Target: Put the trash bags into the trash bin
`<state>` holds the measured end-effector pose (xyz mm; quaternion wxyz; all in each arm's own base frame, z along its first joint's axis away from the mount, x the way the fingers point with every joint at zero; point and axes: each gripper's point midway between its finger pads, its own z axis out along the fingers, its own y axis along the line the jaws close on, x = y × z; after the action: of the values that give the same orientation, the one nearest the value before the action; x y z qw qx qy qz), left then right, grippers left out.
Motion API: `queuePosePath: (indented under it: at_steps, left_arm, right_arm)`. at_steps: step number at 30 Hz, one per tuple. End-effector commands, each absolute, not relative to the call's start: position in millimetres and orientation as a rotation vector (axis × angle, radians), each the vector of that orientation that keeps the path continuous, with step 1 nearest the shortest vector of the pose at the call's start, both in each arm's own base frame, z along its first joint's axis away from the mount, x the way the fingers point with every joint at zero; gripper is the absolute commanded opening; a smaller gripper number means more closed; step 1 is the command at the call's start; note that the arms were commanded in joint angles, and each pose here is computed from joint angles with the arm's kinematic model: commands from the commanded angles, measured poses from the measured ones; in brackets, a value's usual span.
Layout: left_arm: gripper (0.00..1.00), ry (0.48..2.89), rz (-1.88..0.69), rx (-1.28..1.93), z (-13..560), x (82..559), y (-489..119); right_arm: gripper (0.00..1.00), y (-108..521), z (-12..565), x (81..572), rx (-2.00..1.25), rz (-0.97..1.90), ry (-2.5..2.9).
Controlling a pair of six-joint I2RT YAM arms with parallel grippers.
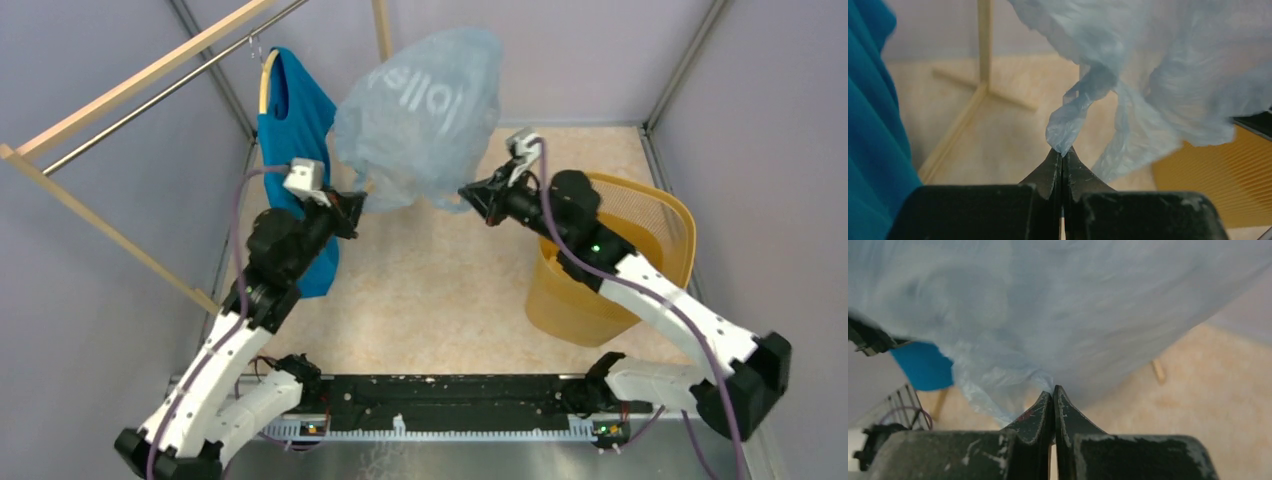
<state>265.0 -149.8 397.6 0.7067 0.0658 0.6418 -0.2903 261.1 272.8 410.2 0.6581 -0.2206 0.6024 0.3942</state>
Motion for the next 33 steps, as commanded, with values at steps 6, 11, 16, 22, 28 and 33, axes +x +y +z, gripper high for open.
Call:
queuePosePath:
  at_steps: [6, 11, 16, 22, 28, 33]
  left_arm:
    - [0.00, 1.031, -0.724, 0.273, 593, 246, -165]
    - [0.00, 0.665, -0.892, 0.480, 669, 139, -165]
    - [0.00, 0.872, -0.729, 0.272, 583, 188, -138]
    - [0.00, 1.483, -0.600, 0.095, 389, 273, -143]
    - [0.00, 1.205, -0.675, 0.236, 510, 267, -163]
    - [0.00, 0.796, -0.768, 0.438, 677, 175, -162]
  right_arm:
    - [0.00, 264, 596, 264, -0.473, 0.853, 1.062]
    - [0.00, 232, 662, 161, -0.589, 0.995, 0.697]
    - [0.00, 223, 580, 177, -0.512, 0.949, 0.822]
    - [0.00, 258, 392, 264, -0.430, 0.858, 1.474]
    - [0.00, 256, 495, 266, -0.455, 0.818, 1.253]
    - [0.00, 229, 637, 192, -0.528, 0.907, 0.896]
